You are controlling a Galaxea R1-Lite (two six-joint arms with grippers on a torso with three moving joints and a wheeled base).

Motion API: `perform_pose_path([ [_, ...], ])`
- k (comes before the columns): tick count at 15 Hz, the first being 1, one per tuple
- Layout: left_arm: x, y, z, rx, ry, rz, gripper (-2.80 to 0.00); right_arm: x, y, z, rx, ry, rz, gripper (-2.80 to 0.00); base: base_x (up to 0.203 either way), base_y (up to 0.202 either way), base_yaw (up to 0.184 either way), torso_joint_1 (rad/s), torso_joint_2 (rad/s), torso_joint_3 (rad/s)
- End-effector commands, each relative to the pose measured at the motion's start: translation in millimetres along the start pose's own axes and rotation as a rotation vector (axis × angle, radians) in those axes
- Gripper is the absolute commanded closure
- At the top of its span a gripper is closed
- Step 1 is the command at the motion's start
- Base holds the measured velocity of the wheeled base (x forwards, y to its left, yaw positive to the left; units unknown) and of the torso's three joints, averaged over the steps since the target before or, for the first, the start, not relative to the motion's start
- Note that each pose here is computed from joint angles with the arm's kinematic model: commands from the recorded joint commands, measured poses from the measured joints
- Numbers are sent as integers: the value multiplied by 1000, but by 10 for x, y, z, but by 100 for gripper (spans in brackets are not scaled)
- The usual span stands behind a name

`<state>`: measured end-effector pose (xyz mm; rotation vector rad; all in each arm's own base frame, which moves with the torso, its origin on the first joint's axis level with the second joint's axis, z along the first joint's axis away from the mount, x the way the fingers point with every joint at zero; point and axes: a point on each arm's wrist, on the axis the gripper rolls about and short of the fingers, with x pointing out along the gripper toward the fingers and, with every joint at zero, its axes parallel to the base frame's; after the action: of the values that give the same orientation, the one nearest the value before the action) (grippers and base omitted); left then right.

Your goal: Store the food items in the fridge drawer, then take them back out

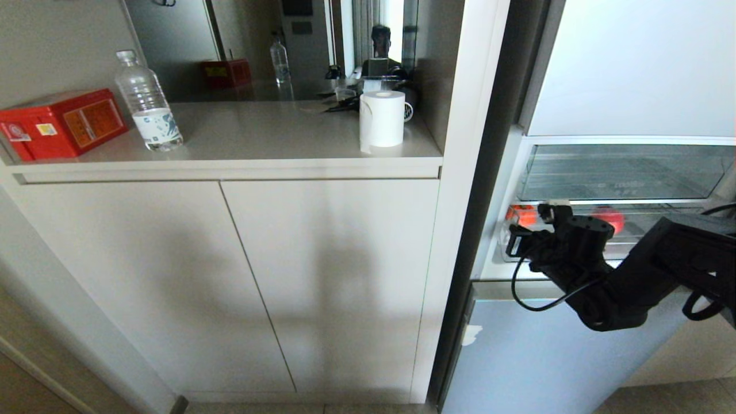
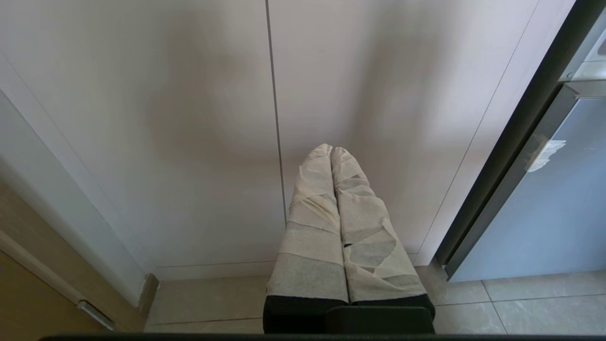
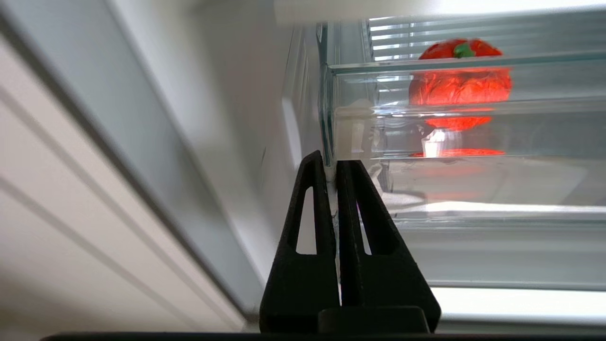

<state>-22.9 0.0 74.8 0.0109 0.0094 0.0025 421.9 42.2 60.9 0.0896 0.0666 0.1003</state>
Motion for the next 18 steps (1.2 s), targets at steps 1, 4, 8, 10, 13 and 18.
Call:
perform_pose_path([
  [1, 1, 0, 0, 0, 1, 0, 0, -184, 7, 61, 24, 4, -1, 0, 0, 0, 0, 0, 0, 0],
  [4, 1, 0, -1, 1, 3, 0, 0, -483, 10, 75, 40, 18, -1, 0, 0, 0, 0, 0, 0, 0],
  [8, 1, 0, -1, 1, 3, 0, 0, -858, 22, 141, 43, 26, 0, 0, 0, 0, 0, 0, 0, 0],
  [10, 1, 0, 0, 0, 1, 0, 0, -1068, 35, 197, 44, 38, 2, -280, 0, 0, 0, 0, 0, 0],
  [13, 1, 0, 0, 1, 1, 0, 0, -1346, 42, 269, 51, 48, -1, -280, 0, 0, 0, 0, 0, 0],
  [18, 1, 0, -1, 0, 3, 0, 0, -1772, -25, 751, 54, -15, -61, -280, 0, 0, 0, 0, 0, 0],
])
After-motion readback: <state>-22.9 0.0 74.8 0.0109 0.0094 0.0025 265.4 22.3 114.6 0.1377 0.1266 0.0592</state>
